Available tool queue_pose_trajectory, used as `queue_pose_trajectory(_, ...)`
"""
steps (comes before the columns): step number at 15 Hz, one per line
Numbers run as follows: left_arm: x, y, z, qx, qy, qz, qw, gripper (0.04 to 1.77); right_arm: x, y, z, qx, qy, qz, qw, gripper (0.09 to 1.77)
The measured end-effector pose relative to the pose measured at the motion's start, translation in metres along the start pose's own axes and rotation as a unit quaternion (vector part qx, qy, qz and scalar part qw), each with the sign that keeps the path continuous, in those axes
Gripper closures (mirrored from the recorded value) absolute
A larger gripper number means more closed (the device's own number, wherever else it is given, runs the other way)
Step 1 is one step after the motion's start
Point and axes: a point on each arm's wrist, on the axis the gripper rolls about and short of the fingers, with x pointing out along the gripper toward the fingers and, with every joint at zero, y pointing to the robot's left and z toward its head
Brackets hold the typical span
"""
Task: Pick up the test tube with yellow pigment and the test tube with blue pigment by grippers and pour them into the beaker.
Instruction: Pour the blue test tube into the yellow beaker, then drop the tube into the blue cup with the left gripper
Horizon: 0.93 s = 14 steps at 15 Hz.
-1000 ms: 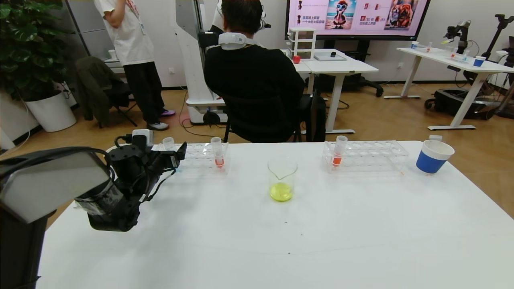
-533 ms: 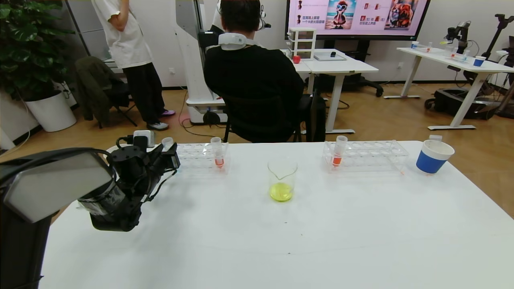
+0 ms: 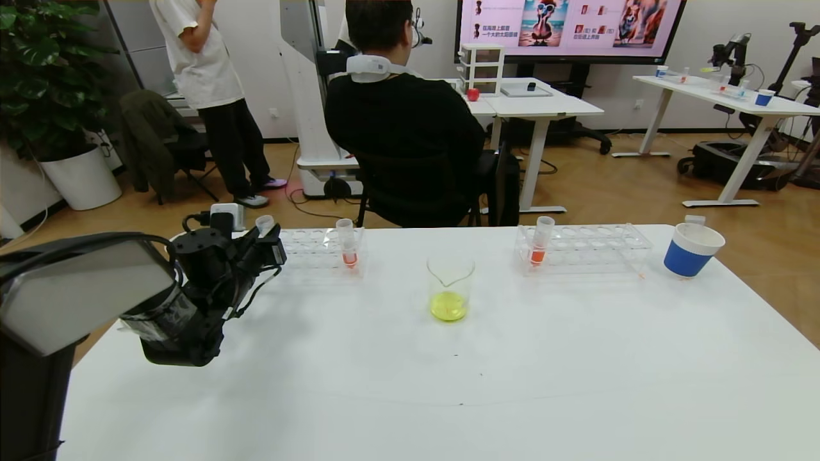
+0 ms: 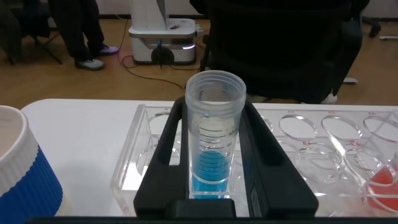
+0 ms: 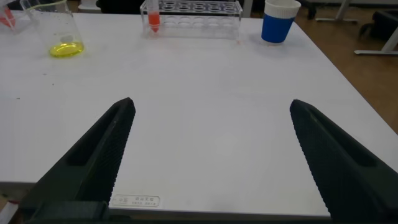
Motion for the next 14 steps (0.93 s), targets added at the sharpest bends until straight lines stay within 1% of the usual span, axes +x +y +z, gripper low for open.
queue_pose_trajectory(2,0.002,-0.001,0.015,0.003,0.012,-0.001,0.9999,1.31,0.000,0.000,0.000,0.000,0.000,0.000,1.000,0.12)
queue_pose_trajectory(5,0.005,-0.005,0.049,0.004,0.023,-0.005,0.9997,1.31,0.000,0.000,0.000,0.000,0.000,0.000,1.000,0.12)
queue_pose_trajectory(7,0.005,-0.006,0.068,0.004,0.014,-0.009,0.9998,1.31,0.000,0.000,0.000,0.000,0.000,0.000,1.000,0.12)
queue_pose_trajectory(9,0.003,-0.006,0.078,0.005,0.003,-0.010,0.9999,1.31,0.000,0.000,0.000,0.000,0.000,0.000,1.000,0.12)
queue_pose_trajectory(11,0.003,-0.009,0.085,0.011,0.001,-0.016,0.9998,1.31,0.000,0.000,0.000,0.000,0.000,0.000,1.000,0.12)
queue_pose_trajectory(12,0.004,-0.013,0.091,0.013,-0.003,-0.024,0.9996,1.31,0.000,0.000,0.000,0.000,0.000,0.000,1.000,0.12)
queue_pose_trajectory(13,0.006,-0.021,0.101,0.014,-0.015,-0.040,0.9990,1.31,0.000,0.000,0.000,0.000,0.000,0.000,1.000,0.12)
queue_pose_trajectory(14,0.007,-0.029,0.110,0.027,-0.016,-0.070,0.9970,1.31,0.000,0.000,0.000,0.000,0.000,0.000,1.000,0.12)
